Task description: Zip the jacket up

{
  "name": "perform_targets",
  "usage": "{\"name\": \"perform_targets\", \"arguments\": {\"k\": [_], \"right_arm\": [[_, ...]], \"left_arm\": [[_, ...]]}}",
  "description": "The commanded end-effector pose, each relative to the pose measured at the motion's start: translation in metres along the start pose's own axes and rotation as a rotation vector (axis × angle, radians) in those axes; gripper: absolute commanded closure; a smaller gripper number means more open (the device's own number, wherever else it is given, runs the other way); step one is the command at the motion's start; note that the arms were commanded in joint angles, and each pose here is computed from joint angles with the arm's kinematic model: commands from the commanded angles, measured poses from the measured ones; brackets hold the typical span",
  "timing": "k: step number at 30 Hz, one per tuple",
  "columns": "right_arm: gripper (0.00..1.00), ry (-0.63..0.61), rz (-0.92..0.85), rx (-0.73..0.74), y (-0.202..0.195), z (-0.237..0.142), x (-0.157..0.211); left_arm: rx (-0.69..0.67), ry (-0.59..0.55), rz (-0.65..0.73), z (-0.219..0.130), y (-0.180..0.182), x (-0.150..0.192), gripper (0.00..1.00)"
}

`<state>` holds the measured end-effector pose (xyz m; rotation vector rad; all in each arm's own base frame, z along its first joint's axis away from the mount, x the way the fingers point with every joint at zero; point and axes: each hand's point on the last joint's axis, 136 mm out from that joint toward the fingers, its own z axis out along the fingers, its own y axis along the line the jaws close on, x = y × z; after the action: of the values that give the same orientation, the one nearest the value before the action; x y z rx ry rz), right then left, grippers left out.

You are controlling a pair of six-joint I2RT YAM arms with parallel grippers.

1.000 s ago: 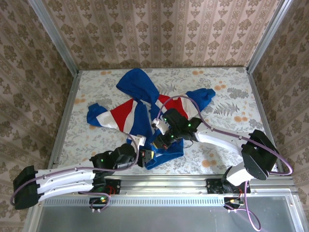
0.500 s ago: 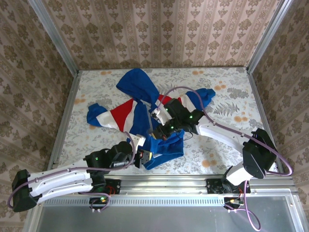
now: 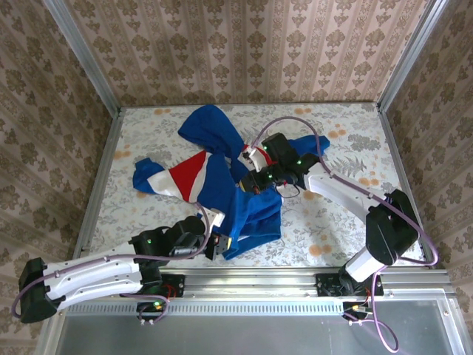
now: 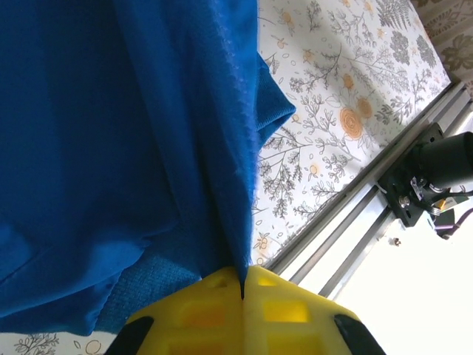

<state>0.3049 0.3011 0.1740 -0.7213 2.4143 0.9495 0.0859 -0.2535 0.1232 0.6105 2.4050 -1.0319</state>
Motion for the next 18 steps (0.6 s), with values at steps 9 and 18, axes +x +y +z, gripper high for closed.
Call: {"name": "perform_targets", "arguments": {"k": [9, 18], "right_arm": [[1.00, -0.258, -0.047, 0.174, -0.062, -0.037, -0.106], [1.00, -0.334, -0.017, 0.189, -0.106, -0.043, -0.152]], "left_arm": [[0.046, 0.186, 0.023, -0.006, -0.007, 0.037, 1.00], [0.060, 0.187, 0.003, -0.006, -0.005, 0.042, 1.00]]}}
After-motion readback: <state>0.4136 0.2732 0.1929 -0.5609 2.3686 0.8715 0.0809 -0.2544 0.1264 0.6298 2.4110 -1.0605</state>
